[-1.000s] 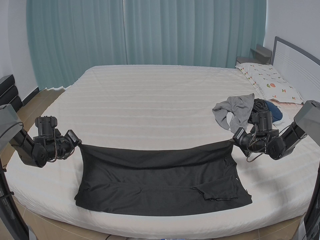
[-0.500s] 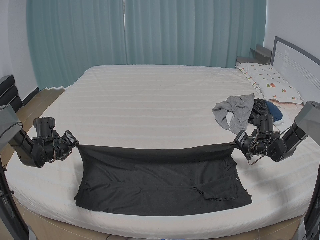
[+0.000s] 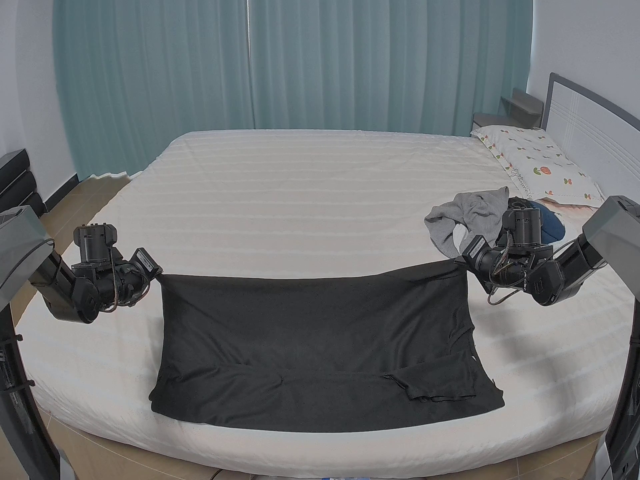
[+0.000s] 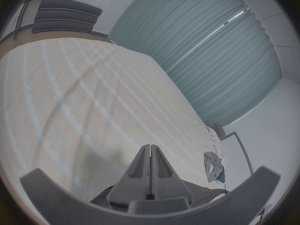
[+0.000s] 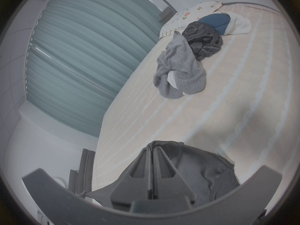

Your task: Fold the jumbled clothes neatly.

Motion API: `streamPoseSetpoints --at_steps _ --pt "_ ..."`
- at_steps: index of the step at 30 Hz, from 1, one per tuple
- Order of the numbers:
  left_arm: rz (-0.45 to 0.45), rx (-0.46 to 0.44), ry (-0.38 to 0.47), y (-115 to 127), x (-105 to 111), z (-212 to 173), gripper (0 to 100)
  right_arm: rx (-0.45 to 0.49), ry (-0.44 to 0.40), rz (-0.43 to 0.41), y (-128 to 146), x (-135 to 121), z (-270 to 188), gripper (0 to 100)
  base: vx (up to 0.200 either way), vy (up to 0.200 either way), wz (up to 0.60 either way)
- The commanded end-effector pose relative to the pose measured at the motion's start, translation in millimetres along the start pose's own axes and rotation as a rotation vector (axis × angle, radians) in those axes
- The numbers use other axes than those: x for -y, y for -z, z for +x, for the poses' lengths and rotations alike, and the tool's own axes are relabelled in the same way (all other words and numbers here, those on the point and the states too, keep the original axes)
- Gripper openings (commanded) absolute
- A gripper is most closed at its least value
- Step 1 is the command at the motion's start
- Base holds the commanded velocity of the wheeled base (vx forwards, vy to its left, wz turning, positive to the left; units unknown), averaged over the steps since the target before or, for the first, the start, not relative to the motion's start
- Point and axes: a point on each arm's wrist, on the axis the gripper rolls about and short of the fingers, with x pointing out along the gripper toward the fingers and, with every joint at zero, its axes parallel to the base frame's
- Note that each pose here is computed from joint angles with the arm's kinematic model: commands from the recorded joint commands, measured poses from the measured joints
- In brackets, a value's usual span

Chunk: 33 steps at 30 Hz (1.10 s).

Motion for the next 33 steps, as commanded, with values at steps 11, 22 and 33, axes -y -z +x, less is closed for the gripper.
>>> streamPoseSetpoints --at_steps 11,22,33 --pt "-0.007 -0.034 -0.03 9 -10 4 0 -0.015 0.017 -0.003 3 5 0 0 0.0 0.0 0.0" --pt "0.173 -0.144 -0.119 35 -37 -20 0 -0.169 0.101 -0.103 27 38 -29 0 0.0 0.0 0.0" --pt "0.293 -0.283 -0.188 68 -62 -28 0 -0.298 0.18 -0.213 57 68 -36 0 0.0 0.0 0.0"
